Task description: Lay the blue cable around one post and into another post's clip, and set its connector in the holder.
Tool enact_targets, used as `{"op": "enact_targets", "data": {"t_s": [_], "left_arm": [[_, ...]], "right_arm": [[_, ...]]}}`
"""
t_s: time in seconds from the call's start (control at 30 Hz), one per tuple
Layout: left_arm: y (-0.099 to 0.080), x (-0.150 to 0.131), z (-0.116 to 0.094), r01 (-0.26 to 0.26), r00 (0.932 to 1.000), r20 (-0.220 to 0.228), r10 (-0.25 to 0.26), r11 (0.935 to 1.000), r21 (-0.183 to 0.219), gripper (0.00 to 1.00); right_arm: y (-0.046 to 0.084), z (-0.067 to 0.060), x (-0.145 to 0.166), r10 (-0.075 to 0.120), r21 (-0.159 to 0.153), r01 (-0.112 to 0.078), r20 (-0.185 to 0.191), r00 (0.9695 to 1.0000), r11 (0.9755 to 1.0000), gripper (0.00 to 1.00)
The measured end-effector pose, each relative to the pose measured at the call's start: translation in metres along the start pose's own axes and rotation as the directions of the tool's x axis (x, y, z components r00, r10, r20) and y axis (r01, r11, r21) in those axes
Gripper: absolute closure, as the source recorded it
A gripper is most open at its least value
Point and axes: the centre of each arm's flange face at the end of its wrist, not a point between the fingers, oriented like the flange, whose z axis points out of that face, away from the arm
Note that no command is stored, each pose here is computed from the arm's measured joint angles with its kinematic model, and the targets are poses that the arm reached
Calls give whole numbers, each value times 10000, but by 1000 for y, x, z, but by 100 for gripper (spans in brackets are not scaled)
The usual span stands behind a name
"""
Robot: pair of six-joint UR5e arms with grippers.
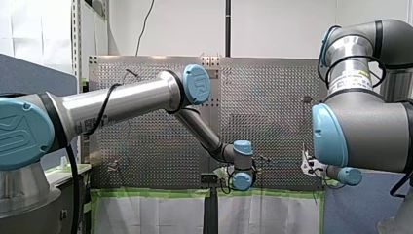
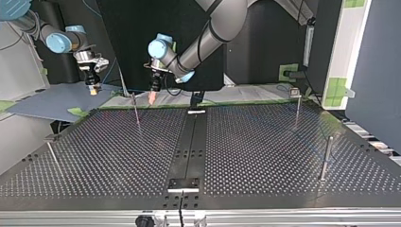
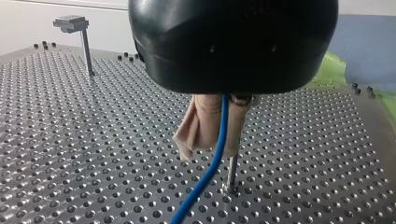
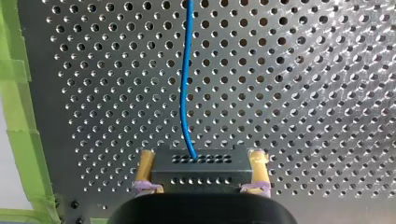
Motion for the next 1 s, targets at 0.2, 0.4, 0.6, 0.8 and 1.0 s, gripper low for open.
{"op": "enact_targets", "data": {"t_s": [0.2, 0.4, 0.6, 0.8, 1.0], "left_arm": [[1, 1, 0, -10, 10000, -39, 10, 10000, -10, 99], [3, 3, -2, -39, 9999, -94, 39, 10000, -3, 99], [5, 3, -2, -44, 9999, -112, 43, 10000, -11, 99], [7, 3, -1, -51, 9999, -113, 50, 10000, -51, 99], [8, 2, 0, -39, 10000, -77, 38, 10000, -84, 99]], "right_arm": [[1, 2, 1, -23, 13, 23, -69, 10000, 10000, 100], [3, 5, 2, -36, 19, 36, -127, 9999, 10000, 100], [3, 9, -6, 18, 135, -18, -40, 10000, 9999, 100], [4, 11, -14, -131, 182, 125, 322, 9994, 9998, 100], [7, 13, -13, -130, 169, 122, 434, 9990, 9998, 100]]}}
